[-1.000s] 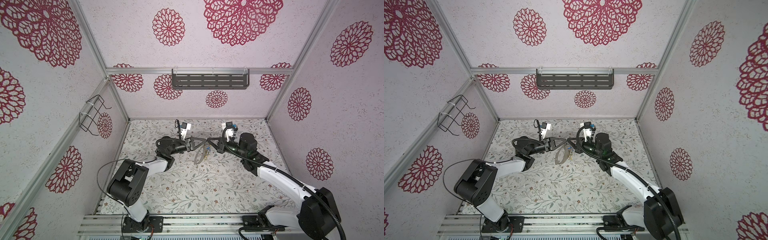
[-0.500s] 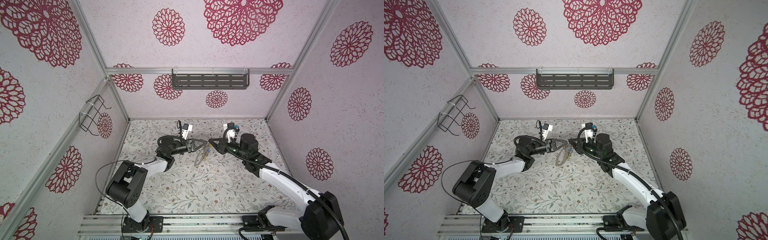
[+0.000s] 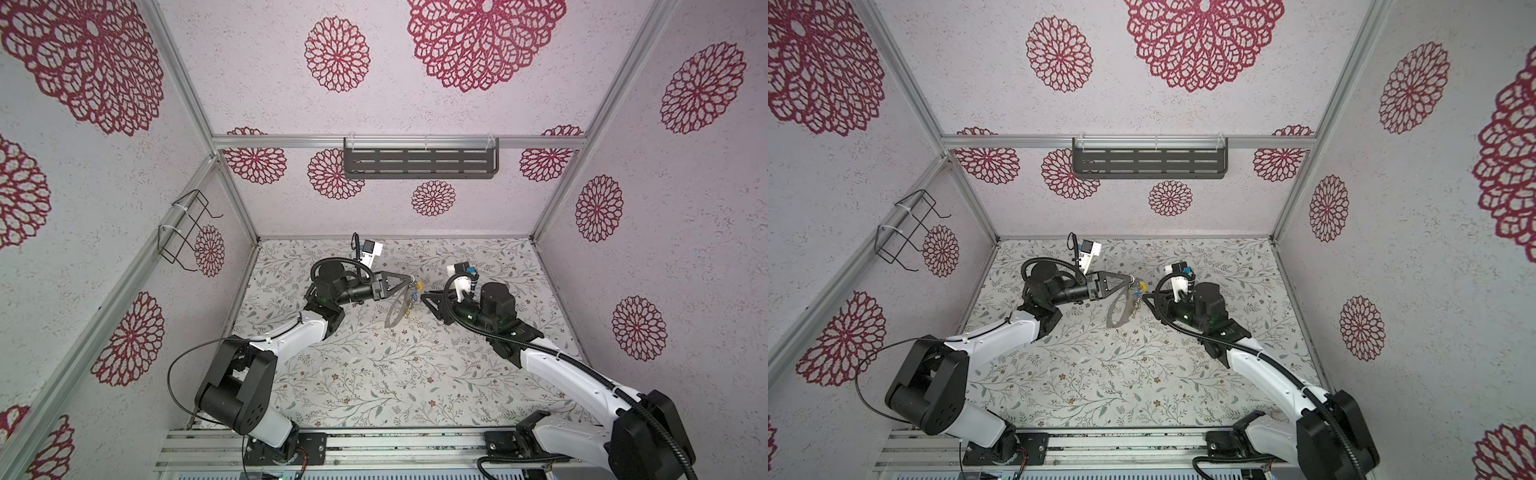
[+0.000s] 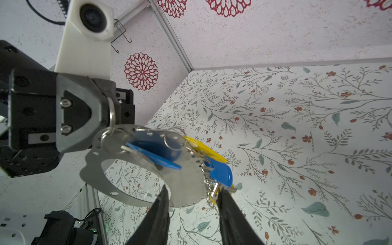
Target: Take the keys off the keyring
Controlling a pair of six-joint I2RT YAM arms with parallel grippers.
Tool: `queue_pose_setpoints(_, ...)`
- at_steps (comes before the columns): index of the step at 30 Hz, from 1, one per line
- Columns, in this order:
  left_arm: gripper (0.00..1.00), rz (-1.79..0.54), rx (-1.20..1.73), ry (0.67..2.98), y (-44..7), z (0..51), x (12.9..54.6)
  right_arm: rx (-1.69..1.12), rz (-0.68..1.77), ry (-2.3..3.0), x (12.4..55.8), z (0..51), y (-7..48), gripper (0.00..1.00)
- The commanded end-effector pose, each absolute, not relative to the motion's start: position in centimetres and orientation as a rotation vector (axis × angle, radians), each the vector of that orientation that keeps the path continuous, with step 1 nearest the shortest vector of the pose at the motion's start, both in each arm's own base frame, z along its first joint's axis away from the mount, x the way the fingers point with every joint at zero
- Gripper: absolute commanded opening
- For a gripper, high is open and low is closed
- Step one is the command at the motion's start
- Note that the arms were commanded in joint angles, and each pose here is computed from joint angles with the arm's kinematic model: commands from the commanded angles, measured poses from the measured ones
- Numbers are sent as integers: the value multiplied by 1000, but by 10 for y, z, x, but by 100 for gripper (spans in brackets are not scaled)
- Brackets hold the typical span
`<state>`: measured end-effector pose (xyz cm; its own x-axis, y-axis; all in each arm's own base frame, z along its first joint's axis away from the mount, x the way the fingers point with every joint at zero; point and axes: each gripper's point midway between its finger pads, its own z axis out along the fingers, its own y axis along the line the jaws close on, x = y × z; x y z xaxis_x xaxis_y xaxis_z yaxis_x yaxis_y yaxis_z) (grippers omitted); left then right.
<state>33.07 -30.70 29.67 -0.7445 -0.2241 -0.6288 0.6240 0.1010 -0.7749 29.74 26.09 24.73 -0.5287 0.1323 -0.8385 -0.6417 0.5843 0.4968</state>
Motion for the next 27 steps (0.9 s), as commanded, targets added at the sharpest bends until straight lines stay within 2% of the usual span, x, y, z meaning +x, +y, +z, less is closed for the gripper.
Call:
queue_pose_setpoints(1, 0, -1711, 399, 1720, -306, 309, 335, -494, 1081, 1729, 291, 288, 273, 42)
queue_pose_setpoints(7, 0, -1666, 395, 1720, -303, 311, 335, -511, 1064, 1712, 296, 294, 279, 55)
queue_pose_setpoints(19, 0, -1721, 419, 1707, -307, 316, 327, -564, 1068, 1708, 306, 302, 301, 60)
queue_pose_setpoints(22, 0, -1726, 421, 1708, -307, 316, 326, -575, 1076, 1706, 306, 303, 306, 57)
queue_pose_setpoints(27, 0, -1737, 430, 1710, -308, 317, 325, -585, 1086, 1701, 304, 303, 311, 42)
